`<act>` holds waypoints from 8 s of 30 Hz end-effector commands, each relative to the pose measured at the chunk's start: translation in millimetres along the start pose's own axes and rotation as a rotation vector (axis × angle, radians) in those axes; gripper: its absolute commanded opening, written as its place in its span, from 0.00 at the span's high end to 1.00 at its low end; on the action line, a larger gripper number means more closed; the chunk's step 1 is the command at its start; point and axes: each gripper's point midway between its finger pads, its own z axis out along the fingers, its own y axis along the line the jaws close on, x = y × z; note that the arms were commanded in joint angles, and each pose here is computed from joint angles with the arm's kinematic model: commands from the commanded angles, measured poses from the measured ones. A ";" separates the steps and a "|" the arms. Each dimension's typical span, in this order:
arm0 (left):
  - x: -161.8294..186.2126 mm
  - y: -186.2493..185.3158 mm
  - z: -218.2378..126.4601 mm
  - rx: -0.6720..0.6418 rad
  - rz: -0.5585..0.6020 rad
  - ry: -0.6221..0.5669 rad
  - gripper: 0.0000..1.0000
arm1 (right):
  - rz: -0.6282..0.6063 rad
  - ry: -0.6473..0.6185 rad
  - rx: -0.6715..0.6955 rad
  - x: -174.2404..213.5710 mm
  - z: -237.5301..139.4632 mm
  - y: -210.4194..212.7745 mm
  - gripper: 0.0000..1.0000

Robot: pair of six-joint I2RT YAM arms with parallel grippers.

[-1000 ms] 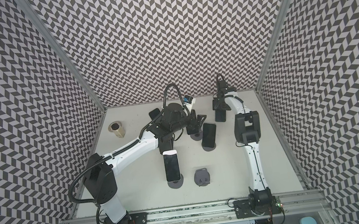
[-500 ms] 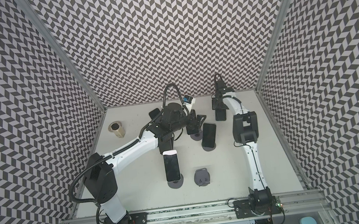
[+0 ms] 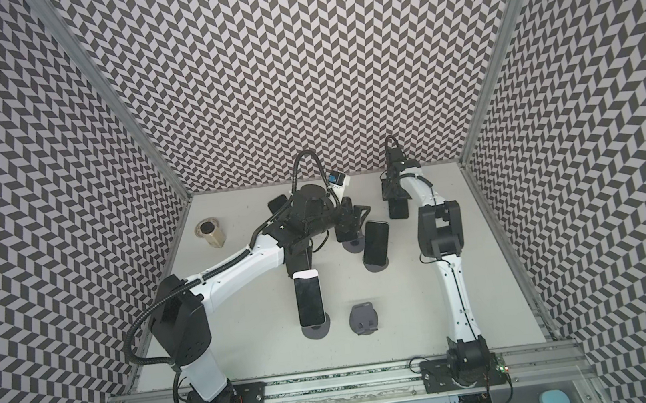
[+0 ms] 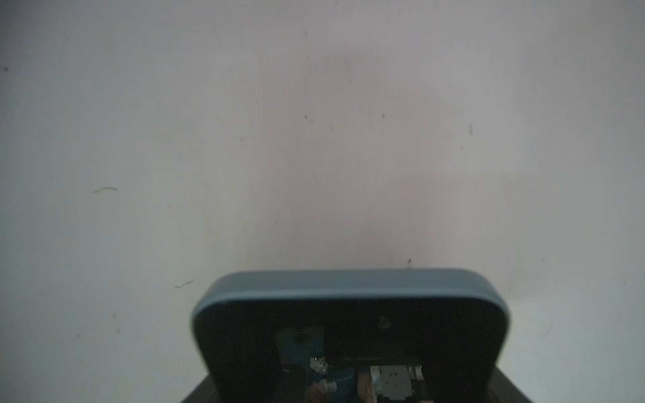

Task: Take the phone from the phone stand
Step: 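Lower the held teal-edged phone with the right gripper toward the tabletop, then lay the phone flat on the table and open the right gripper, then move the right gripper toward the nearest standing phone while the left gripper follows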

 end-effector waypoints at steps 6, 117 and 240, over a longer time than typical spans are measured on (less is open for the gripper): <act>10.5 4.4 -4.4 -0.002 -0.019 0.023 0.10 | -0.024 0.066 0.061 24.1 30.5 -13.2 0.47; 2.8 10.2 -16.6 0.032 -0.034 0.040 0.14 | -0.028 0.321 0.073 137.0 81.3 -22.6 0.23; 89.8 9.2 -237.0 -0.325 -0.338 0.187 0.15 | -0.199 -0.193 -0.715 241.1 -392.1 183.7 0.23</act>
